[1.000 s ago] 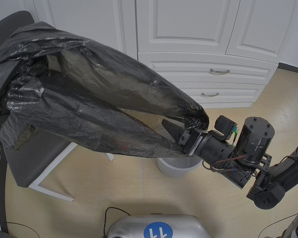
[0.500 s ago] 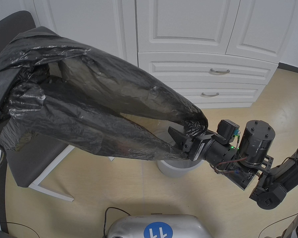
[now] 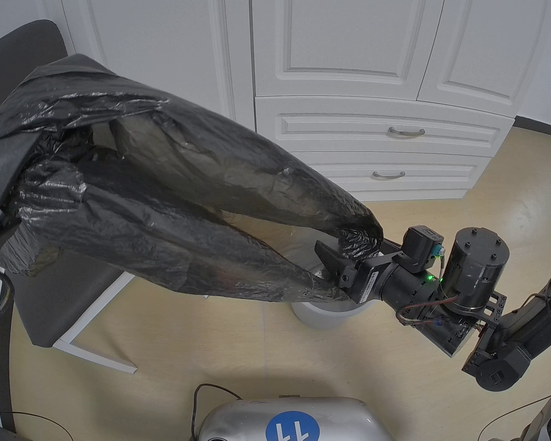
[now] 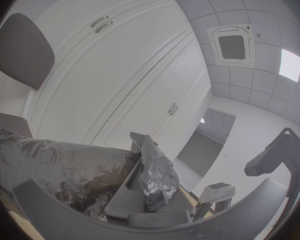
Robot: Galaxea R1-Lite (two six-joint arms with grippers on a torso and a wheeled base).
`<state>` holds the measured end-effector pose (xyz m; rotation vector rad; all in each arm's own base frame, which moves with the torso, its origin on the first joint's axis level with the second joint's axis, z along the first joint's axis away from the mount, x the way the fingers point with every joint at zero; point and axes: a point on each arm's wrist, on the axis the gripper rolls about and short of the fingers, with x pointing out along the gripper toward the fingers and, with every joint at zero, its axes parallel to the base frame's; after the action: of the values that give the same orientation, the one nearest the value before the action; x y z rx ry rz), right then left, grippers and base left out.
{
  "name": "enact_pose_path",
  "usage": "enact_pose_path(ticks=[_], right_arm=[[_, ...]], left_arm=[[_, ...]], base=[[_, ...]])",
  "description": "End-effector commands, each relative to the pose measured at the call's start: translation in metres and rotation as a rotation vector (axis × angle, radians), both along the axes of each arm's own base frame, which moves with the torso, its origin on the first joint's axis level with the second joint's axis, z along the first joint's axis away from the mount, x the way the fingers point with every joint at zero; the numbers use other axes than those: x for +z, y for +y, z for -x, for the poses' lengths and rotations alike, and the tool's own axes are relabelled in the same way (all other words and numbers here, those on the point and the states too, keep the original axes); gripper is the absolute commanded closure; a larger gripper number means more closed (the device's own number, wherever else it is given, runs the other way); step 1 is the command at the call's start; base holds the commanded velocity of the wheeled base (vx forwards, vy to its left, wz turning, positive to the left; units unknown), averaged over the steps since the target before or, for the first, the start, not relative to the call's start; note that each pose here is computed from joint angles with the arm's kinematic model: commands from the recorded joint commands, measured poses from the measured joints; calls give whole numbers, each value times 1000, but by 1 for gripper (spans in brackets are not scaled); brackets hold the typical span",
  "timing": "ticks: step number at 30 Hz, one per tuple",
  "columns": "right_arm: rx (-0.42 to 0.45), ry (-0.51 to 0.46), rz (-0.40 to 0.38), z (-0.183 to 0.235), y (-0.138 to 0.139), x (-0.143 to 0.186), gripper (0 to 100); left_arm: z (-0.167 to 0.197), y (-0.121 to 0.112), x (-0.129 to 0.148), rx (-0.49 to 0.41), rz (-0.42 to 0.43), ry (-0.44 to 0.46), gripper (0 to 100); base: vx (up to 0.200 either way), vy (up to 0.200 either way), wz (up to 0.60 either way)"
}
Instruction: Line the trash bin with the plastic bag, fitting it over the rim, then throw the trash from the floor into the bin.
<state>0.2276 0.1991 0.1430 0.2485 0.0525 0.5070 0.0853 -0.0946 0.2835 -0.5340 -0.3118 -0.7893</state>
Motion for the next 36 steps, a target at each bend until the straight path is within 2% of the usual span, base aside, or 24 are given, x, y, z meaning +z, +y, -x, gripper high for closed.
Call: enact_pose_path(ticks=[1,9,14,15,24,33,36], right_arm=[[3,-9,-9,2,0,3,0],[9,-11,-6,5,-1,4,0],[41,-2,-3,13,4,2,0],[44,1,-2,13,5,1,100],[39,0,-10,13,3,5,100],[27,-77,-70,32,-20,48,100],[3,-117,-95,44,-38,72,100]], left_arm=[[-1,-1,-1,0,-5,6,100],[-1,-2,-3,0,-10,10,100],[-2,-2,-4,0,-14,13,100],[-2,-2,-3,0,-12,12,100],[-2,-2,-3,0,-11,11,100],[-3,-3,-8,1,-25,25,100],[-6,-7,-16,-2,-58,53,100]], base=[[0,0,0],[0,0,0],[0,0,0],[0,0,0],[0,0,0],[0,0,0],[0,0,0]])
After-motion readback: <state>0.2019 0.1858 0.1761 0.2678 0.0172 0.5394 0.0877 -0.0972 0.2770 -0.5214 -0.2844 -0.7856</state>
